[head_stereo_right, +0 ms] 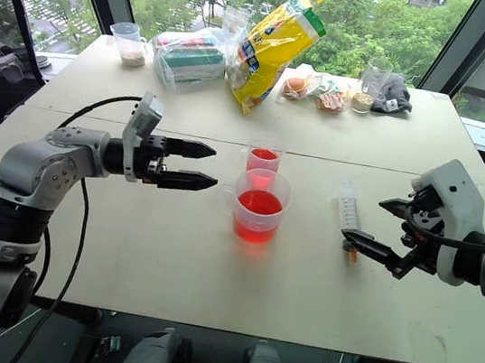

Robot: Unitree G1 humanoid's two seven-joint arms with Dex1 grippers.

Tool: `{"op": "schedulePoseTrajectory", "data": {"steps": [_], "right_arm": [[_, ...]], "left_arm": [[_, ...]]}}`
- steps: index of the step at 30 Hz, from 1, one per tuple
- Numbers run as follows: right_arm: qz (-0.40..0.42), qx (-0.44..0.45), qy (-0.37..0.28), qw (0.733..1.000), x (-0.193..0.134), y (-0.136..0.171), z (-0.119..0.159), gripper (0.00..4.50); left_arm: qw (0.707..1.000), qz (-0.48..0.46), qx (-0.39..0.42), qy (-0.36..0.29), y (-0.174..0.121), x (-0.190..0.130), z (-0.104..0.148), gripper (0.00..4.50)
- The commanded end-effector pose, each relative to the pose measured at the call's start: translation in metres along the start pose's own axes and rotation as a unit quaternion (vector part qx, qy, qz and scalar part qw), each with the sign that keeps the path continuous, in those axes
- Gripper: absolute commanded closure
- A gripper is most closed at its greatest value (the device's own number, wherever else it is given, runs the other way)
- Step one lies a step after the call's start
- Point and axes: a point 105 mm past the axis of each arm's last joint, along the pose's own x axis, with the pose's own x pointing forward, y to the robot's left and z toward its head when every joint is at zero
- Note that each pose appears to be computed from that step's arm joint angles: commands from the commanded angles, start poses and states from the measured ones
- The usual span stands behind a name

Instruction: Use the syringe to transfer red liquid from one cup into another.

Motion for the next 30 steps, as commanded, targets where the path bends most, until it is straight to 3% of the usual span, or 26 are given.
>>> {"op": "schedulePoseTrajectory", "data": {"steps": [1,16,26,30], "right_arm": [[-0.016,-0.011,-0.022,1.000,-0.002,-0.003,0.008,0.03],[-0.032,-0.005,-0.010,0.999,-0.008,-0.001,0.000,0.03],[-0.046,0.041,0.029,0.998,0.001,-0.032,0.002,0.03],[-0.045,0.099,0.077,0.991,0.018,-0.050,-0.004,0.03]], "left_arm": [[0.999,-0.006,0.023,-0.027,-0.004,0.000,0.018,0.00],[0.999,-0.017,0.030,-0.026,-0.002,0.005,0.020,0.00],[0.999,-0.027,0.030,-0.024,-0.003,0.011,0.014,0.00],[0.999,-0.035,0.030,-0.027,-0.005,0.011,0.014,0.00]]}}
